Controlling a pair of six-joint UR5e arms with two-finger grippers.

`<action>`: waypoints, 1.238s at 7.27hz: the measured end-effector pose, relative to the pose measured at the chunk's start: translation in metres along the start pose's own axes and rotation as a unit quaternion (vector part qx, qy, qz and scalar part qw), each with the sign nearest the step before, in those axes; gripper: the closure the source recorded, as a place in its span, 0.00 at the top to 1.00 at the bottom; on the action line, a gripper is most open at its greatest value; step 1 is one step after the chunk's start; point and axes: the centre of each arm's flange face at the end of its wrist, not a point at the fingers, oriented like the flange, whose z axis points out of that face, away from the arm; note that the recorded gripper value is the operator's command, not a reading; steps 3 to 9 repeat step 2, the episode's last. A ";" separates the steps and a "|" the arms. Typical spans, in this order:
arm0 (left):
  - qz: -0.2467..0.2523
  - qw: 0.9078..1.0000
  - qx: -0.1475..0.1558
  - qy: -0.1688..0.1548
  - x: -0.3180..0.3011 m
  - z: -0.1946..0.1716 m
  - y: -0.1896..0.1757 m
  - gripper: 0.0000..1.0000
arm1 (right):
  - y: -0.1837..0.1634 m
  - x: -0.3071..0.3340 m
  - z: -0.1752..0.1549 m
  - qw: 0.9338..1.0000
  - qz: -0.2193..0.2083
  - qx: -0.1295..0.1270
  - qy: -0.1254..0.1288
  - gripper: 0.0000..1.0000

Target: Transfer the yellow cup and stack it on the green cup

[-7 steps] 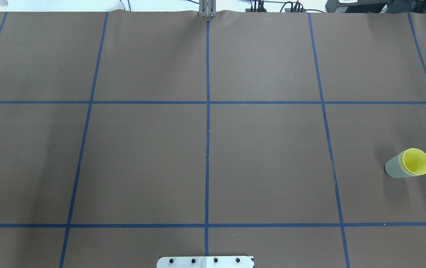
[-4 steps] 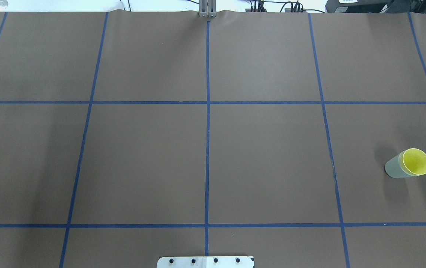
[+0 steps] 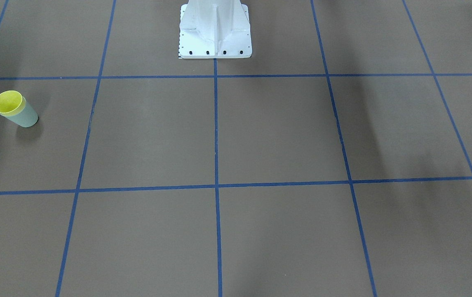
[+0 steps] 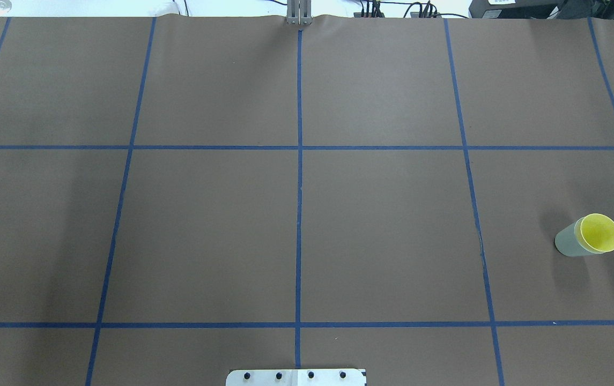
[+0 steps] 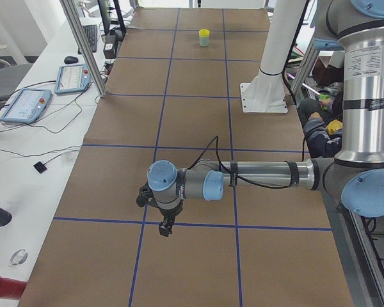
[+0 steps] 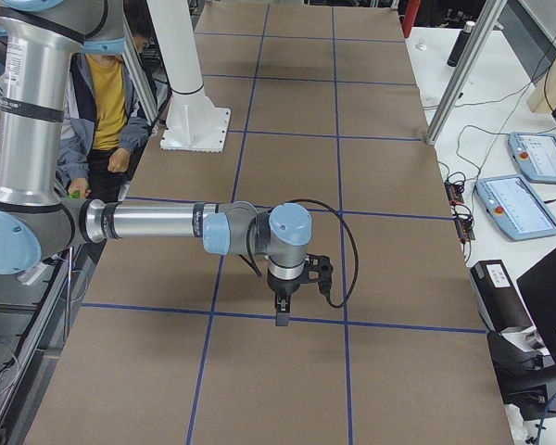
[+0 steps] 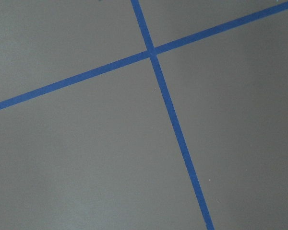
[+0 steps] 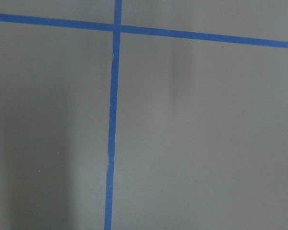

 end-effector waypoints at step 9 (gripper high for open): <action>-0.001 1.000 -0.001 0.001 0.000 0.001 0.003 1.00 | 0.000 0.000 0.000 1.000 0.001 0.000 0.000 1.00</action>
